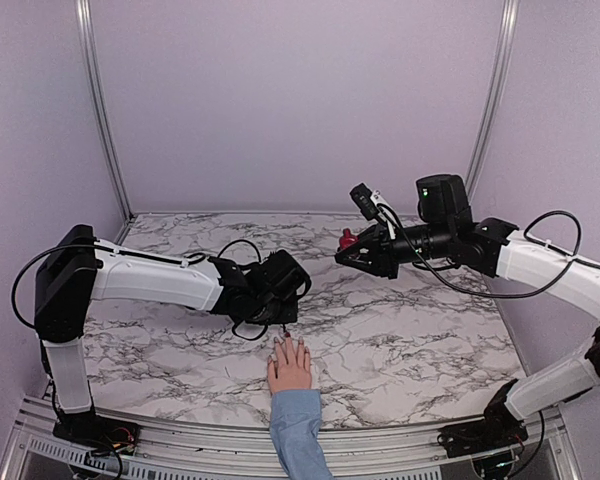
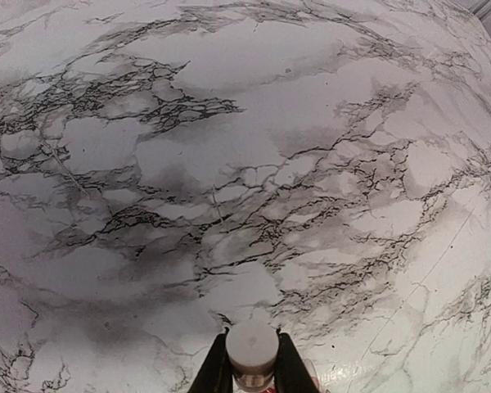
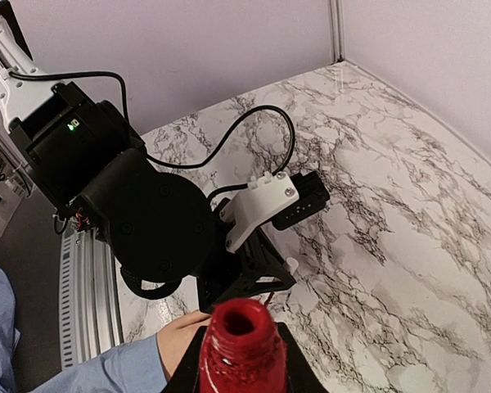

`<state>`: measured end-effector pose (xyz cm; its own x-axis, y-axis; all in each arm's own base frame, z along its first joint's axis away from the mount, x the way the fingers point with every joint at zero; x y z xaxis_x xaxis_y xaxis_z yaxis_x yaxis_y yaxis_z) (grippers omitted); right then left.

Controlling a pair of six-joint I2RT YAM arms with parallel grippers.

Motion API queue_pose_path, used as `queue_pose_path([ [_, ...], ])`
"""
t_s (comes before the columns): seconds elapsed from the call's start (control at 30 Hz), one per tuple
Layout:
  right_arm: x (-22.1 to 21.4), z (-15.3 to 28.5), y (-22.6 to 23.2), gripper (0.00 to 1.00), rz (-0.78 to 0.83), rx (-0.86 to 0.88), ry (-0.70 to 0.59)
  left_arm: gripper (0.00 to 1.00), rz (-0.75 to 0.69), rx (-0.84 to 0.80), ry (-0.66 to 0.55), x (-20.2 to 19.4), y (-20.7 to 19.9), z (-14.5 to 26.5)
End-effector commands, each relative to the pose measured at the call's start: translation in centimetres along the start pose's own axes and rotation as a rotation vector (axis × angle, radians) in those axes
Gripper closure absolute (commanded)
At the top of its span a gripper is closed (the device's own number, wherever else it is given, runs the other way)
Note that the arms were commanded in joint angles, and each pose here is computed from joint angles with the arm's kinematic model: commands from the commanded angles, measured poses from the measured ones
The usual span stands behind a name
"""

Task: Paint the nails
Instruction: Paint the nail with the hand.

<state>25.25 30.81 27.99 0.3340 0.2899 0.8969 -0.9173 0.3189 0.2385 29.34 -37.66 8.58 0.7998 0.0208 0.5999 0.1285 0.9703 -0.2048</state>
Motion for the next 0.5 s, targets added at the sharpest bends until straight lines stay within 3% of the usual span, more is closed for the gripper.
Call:
queue_pose_path([
  [0.0,2.3,0.6,-0.3,1.00,0.043,-0.024,-0.049,1.00,-0.003,0.001,-0.010,0.9,-0.1,0.2],
  [0.47,2.4,0.7,-0.3,1.00,0.049,-0.028,-0.050,1.00,0.009,0.006,-0.053,2.5,0.1,0.9],
])
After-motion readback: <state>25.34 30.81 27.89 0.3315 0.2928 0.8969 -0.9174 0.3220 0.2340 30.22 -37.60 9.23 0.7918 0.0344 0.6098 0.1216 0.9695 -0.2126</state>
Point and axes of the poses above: each gripper's point midway between its finger pads, its own z axis back along the fingers, its own y axis along the line the jaws close on, x = y × z, the point moved 1 cm from there along z, back along the fingers, and after that the axes turned 1 degree about -z, right-handed, at the moved point
